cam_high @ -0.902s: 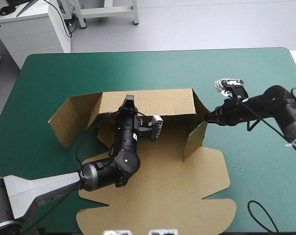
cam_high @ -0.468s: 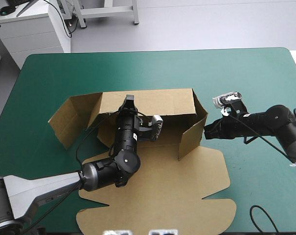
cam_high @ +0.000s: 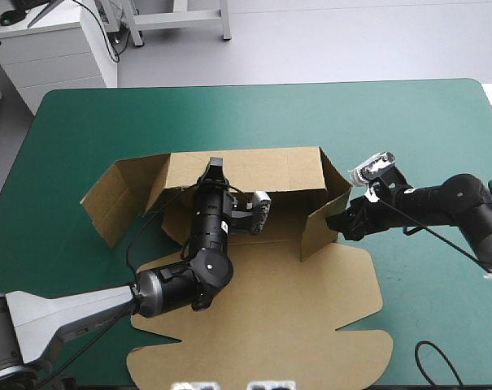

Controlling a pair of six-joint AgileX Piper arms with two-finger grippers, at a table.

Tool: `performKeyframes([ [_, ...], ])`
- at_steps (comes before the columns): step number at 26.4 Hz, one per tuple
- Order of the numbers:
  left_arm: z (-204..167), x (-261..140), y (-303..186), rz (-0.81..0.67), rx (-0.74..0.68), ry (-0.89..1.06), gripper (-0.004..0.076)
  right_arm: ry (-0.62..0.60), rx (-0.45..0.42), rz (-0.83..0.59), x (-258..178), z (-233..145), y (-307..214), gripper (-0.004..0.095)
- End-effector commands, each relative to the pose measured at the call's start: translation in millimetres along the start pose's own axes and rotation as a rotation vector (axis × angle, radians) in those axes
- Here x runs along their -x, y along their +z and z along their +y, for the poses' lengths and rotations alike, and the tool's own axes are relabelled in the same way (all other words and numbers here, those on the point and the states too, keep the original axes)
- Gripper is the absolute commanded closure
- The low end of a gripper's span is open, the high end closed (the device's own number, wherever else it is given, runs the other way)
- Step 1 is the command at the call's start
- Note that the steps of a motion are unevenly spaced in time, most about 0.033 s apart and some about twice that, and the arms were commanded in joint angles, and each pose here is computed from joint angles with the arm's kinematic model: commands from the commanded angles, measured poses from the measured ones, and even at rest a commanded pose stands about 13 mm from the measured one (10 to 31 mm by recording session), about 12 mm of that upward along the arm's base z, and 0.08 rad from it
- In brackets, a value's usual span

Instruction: Fold the box

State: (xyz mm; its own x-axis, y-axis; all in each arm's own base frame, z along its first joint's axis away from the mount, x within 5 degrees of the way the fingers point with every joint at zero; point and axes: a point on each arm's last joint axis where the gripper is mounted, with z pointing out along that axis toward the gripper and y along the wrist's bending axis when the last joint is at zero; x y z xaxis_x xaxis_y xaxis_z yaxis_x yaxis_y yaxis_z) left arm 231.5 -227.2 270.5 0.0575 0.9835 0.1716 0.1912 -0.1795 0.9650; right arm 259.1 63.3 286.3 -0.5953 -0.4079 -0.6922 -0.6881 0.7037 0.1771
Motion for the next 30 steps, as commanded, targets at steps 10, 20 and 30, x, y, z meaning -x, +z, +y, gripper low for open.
performKeyframes([
  [10,25.3,-5.2,-5.9,-0.008,0.129,0.006,0.0731,0.054,-0.022,-0.117,15.1,3.3,-12.5,0.0143],
  [20,25.3,-5.2,-5.9,-0.008,0.129,0.010,0.0730,0.026,-0.106,-0.155,5.3,30.8,16.7,0.0170],
  [30,30.7,-3.1,-6.0,-0.027,0.131,-0.003,0.0709,0.046,-0.252,-0.272,6.6,34.9,23.0,0.0170],
])
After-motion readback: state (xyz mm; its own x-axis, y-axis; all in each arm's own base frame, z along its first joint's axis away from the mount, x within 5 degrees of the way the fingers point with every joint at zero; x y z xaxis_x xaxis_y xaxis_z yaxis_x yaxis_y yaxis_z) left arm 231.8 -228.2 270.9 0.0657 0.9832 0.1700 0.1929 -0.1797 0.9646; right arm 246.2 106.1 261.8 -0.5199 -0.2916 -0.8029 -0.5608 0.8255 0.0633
